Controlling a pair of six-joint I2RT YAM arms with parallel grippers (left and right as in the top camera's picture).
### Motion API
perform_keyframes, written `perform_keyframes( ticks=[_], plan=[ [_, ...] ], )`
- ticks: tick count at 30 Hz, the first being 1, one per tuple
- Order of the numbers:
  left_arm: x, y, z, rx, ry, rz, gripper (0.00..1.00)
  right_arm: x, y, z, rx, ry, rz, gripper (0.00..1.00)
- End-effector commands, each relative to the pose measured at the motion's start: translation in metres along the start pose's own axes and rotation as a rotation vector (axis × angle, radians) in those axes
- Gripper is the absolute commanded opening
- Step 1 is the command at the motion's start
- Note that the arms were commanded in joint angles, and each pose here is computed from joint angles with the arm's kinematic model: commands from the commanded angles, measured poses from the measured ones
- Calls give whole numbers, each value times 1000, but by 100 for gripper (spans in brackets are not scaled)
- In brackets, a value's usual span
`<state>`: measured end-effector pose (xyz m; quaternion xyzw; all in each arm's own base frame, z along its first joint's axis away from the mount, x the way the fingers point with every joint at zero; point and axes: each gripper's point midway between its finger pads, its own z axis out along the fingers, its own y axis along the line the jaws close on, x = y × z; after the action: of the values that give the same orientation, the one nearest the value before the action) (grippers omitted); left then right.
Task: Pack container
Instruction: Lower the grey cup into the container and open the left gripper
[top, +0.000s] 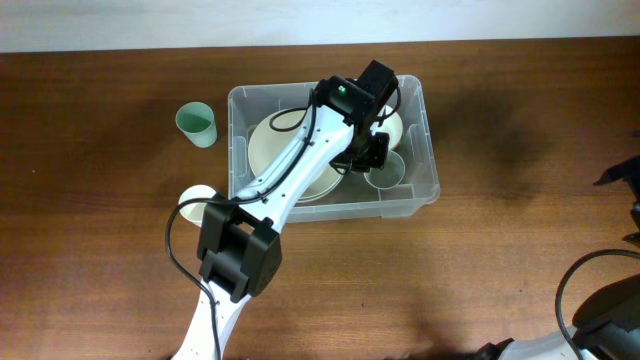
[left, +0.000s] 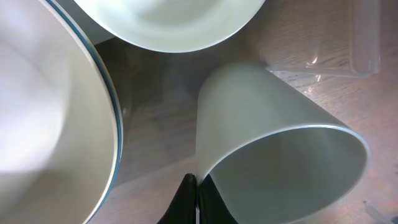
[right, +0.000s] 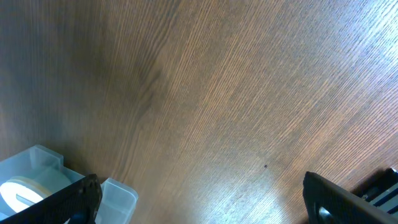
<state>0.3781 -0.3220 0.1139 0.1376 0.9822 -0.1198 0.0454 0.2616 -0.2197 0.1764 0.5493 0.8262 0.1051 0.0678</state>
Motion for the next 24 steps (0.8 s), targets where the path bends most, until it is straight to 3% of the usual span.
perform_keyframes(
  ticks=[1,24],
  plan=[
    [0,4,9,-14,13,-6,1,1,-2,0,6,0,11,99],
    [1,4,11,-17,19,-7,1,1,-2,0,6,1,11,99]
  ],
)
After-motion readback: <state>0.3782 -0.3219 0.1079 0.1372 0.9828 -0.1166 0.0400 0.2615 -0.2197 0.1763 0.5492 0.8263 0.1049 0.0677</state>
